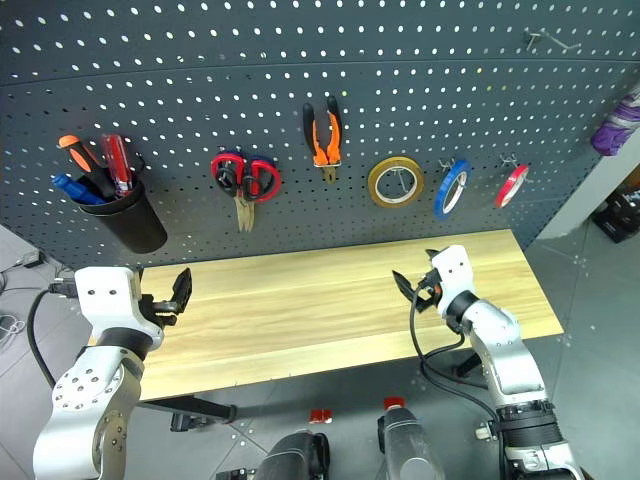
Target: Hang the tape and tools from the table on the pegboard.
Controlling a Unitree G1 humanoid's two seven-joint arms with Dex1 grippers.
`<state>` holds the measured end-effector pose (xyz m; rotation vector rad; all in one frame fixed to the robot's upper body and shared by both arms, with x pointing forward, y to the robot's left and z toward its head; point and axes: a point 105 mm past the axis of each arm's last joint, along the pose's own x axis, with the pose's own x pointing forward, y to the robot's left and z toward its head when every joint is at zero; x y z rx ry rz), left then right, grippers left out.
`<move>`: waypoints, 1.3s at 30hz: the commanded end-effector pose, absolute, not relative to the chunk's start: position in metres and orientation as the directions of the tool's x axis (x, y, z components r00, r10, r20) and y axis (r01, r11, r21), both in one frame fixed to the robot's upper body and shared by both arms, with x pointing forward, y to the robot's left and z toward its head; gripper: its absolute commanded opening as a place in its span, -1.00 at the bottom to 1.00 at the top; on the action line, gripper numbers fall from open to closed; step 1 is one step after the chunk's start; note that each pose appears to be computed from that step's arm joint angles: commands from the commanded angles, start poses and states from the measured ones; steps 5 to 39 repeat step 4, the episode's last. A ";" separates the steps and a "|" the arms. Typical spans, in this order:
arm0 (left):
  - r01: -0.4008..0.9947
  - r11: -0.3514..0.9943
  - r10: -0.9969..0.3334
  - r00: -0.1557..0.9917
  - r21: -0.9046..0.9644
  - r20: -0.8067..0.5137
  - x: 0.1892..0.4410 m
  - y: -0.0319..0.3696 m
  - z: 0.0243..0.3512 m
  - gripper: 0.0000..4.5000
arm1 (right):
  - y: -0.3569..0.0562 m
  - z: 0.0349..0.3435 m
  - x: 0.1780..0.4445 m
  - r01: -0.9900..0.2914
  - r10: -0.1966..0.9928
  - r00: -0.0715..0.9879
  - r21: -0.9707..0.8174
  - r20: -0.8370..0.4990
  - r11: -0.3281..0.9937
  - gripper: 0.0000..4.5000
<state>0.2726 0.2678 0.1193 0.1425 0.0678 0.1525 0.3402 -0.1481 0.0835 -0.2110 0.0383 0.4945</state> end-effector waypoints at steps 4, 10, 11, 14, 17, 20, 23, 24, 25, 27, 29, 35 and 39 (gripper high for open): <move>-0.144 0.981 0.152 0.987 0.130 -0.055 0.270 0.274 0.107 0.56 | -0.167 0.070 0.344 -0.389 0.383 0.921 -0.215 -0.071 0.896 1.00; -0.144 0.981 0.152 0.987 0.130 -0.055 0.270 0.274 0.107 0.56 | -0.167 0.070 0.344 -0.389 0.383 0.921 -0.215 -0.071 0.896 1.00; -0.144 0.981 0.152 0.987 0.130 -0.055 0.270 0.274 0.107 0.56 | -0.167 0.070 0.344 -0.389 0.383 0.921 -0.215 -0.071 0.896 1.00; -0.144 0.981 0.152 0.987 0.130 -0.055 0.270 0.274 0.107 0.56 | -0.167 0.070 0.344 -0.389 0.383 0.921 -0.215 -0.071 0.896 1.00; -0.144 0.981 0.152 0.987 0.130 -0.055 0.270 0.274 0.107 0.56 | -0.167 0.070 0.344 -0.389 0.383 0.921 -0.215 -0.071 0.896 1.00; -0.144 0.981 0.152 0.987 0.130 -0.055 0.270 0.274 0.107 0.56 | -0.167 0.070 0.344 -0.389 0.383 0.921 -0.215 -0.071 0.896 1.00; -0.144 0.981 0.152 0.987 0.130 -0.055 0.270 0.274 0.107 0.56 | -0.167 0.070 0.344 -0.389 0.383 0.921 -0.215 -0.071 0.896 1.00; -0.144 0.981 0.152 0.987 0.130 -0.055 0.270 0.274 0.107 0.56 | -0.167 0.070 0.344 -0.389 0.383 0.921 -0.215 -0.071 0.896 1.00; -0.144 0.981 0.152 0.987 0.130 -0.055 0.270 0.274 0.107 0.56 | -0.167 0.070 0.344 -0.389 0.383 0.921 -0.215 -0.071 0.896 1.00; -0.144 0.981 0.152 0.987 0.130 -0.055 0.270 0.274 0.107 0.56 | -0.167 0.070 0.344 -0.389 0.383 0.921 -0.215 -0.071 0.896 1.00; -0.144 0.981 0.152 0.987 0.130 -0.055 0.270 0.274 0.107 0.56 | -0.167 0.070 0.344 -0.389 0.383 0.921 -0.215 -0.071 0.896 1.00; -0.144 0.981 0.152 0.987 0.130 -0.055 0.270 0.274 0.107 0.56 | -0.167 0.070 0.344 -0.389 0.383 0.921 -0.215 -0.071 0.896 1.00; -0.144 0.981 0.152 0.987 0.130 -0.055 0.270 0.274 0.107 0.56 | -0.167 0.070 0.344 -0.389 0.383 0.921 -0.215 -0.071 0.896 1.00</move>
